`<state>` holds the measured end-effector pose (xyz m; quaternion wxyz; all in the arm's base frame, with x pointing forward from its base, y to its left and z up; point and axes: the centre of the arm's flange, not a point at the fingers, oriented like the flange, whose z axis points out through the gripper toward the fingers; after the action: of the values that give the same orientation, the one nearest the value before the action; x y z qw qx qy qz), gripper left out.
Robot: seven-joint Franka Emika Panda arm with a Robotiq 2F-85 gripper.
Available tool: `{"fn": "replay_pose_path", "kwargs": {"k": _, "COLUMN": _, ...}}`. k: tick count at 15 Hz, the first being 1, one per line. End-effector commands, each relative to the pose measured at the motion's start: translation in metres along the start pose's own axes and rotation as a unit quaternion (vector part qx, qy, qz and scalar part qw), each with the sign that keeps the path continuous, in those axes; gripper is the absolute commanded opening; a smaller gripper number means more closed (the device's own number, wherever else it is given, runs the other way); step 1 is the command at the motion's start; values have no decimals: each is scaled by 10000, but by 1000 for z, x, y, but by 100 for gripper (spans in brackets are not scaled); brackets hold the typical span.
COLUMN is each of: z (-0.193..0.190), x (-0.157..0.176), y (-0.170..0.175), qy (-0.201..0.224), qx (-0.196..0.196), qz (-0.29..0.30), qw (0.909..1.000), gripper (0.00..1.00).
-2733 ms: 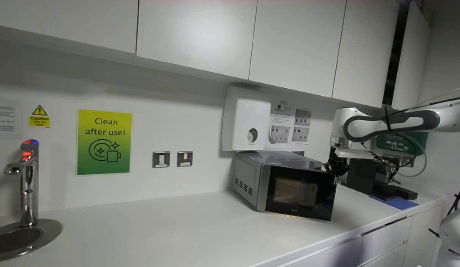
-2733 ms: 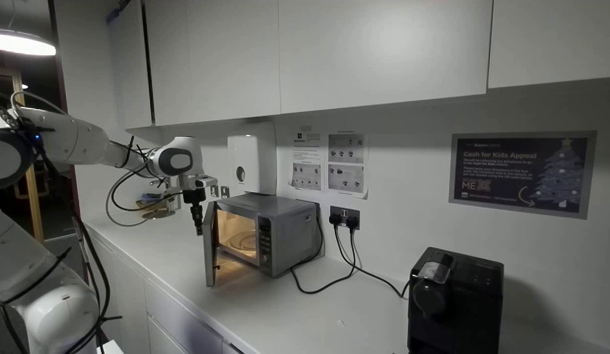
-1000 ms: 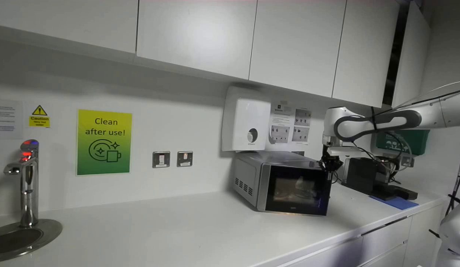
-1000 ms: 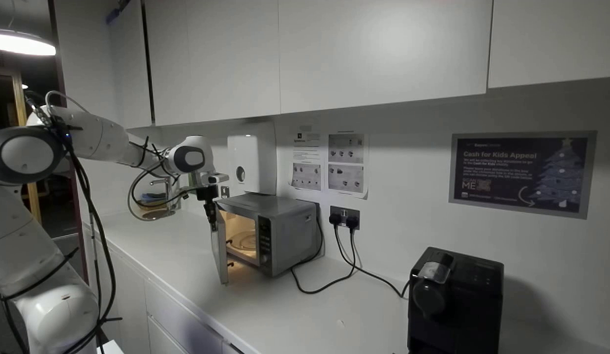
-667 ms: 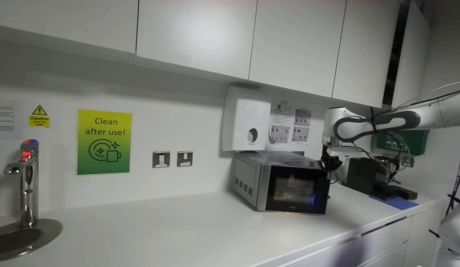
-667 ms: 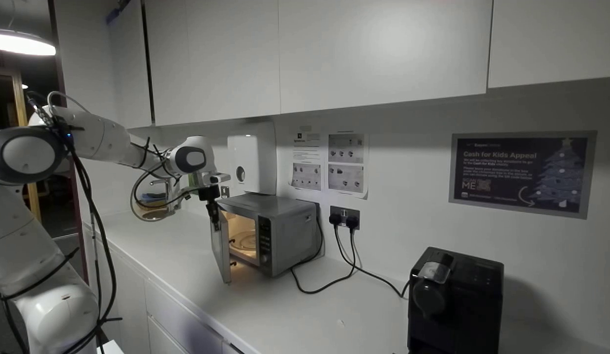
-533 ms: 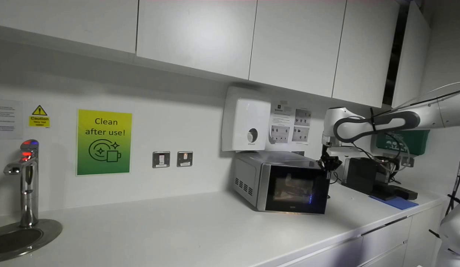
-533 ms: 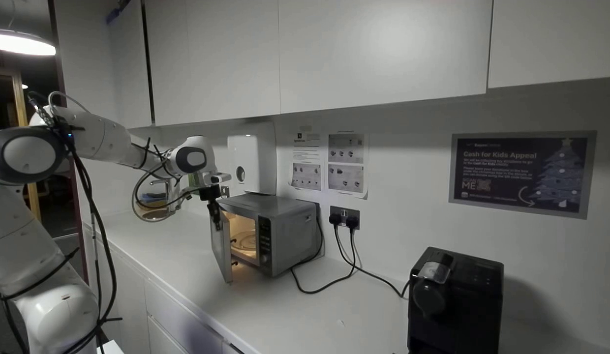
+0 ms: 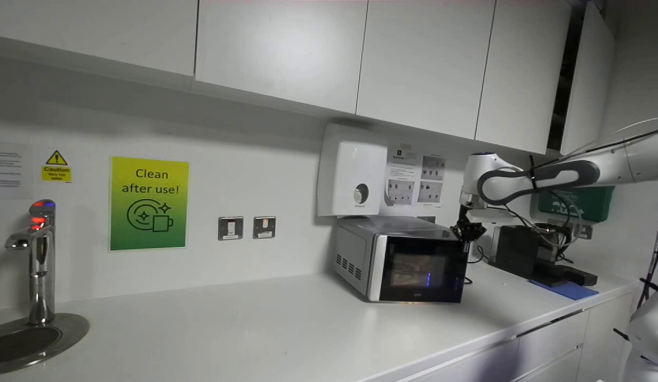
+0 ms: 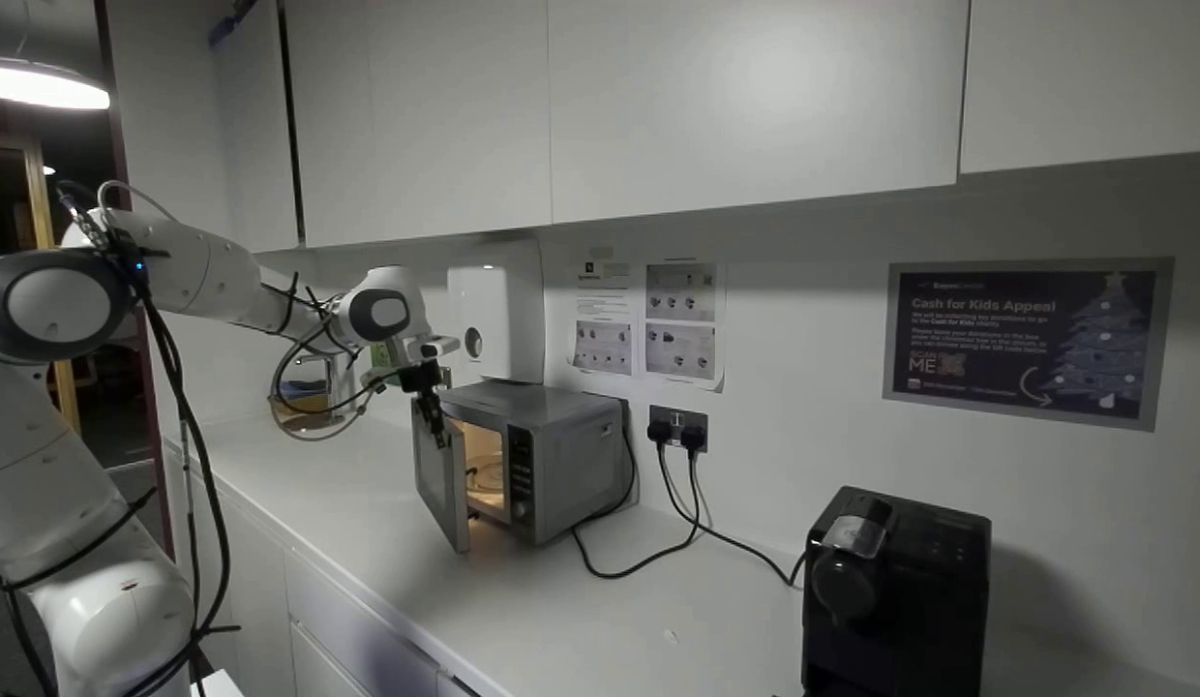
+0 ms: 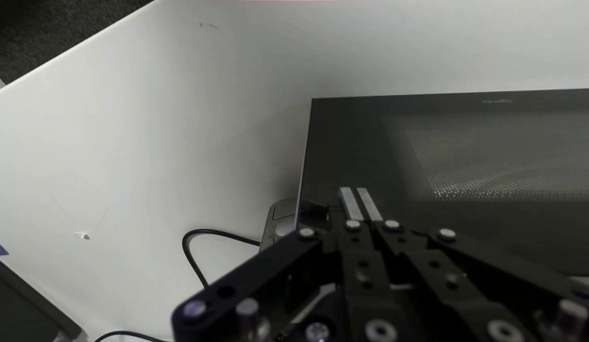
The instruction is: Close the microwave fully
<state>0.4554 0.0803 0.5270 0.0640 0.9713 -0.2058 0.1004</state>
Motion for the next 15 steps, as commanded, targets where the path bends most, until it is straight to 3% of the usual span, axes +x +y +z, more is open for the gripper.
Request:
{"fn": "replay_pose_path", "kwargs": {"k": 1, "z": 2, "x": 10, "y": 8, "qy": 225, "qx": 38, "qz": -115, "qw": 9997, "gripper": 0}}
{"fn": "replay_pose_path", "kwargs": {"k": 15, "z": 13, "x": 16, "y": 14, "qy": 443, "qx": 50, "qz": -263, "qw": 9987, "gripper": 0}}
